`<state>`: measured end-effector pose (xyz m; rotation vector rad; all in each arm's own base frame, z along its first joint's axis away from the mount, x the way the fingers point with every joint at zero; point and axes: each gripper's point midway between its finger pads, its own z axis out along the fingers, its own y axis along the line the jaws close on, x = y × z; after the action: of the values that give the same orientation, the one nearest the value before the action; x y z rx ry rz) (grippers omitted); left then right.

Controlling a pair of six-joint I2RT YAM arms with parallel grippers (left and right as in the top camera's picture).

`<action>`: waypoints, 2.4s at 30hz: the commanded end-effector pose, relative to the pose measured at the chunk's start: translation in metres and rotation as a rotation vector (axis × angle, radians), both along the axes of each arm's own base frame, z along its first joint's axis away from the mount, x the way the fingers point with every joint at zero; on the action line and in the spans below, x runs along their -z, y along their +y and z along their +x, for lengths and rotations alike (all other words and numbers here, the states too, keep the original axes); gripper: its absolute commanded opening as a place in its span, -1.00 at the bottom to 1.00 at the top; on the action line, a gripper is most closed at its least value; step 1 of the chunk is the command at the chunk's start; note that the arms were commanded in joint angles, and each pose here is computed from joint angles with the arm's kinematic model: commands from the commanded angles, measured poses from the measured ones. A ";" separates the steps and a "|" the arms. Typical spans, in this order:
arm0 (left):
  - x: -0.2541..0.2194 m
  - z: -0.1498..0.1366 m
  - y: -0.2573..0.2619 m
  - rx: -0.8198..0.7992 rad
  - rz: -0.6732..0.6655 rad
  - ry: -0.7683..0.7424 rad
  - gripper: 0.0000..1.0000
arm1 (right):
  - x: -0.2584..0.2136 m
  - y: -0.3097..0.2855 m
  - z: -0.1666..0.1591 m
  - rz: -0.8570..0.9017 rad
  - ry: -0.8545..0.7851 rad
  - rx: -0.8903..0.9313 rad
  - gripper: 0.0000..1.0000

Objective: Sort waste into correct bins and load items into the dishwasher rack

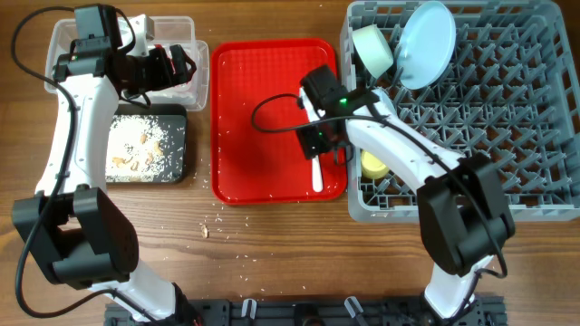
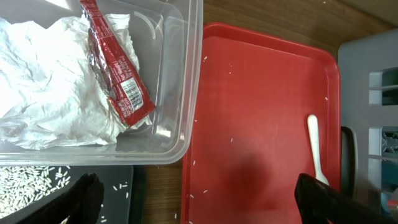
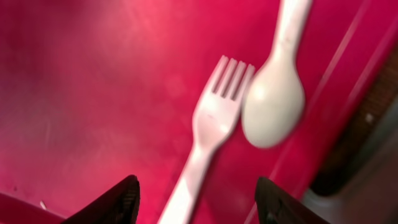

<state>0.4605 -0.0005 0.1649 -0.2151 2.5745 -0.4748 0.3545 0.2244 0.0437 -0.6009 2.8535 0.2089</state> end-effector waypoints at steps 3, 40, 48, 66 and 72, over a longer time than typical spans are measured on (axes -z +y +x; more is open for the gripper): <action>-0.008 0.001 0.002 0.003 0.006 -0.023 1.00 | 0.045 -0.008 -0.003 -0.125 0.034 0.030 0.12; -0.008 0.001 0.002 0.003 0.006 -0.023 1.00 | -0.114 -0.217 0.021 -0.091 -0.063 0.757 -0.58; -0.008 0.001 0.002 0.003 0.006 -0.023 1.00 | -0.137 -0.177 0.035 0.025 -0.113 0.519 -0.14; -0.008 0.001 0.002 0.003 0.006 -0.023 1.00 | 0.005 -0.004 0.091 -0.127 -0.199 0.018 0.08; -0.008 0.001 0.002 0.003 0.006 -0.023 1.00 | 0.033 -0.026 0.080 -0.179 -0.098 0.055 0.08</action>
<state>0.4605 -0.0005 0.1649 -0.2156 2.5745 -0.4750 0.4388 0.2131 0.0312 -0.5616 2.7404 -0.0263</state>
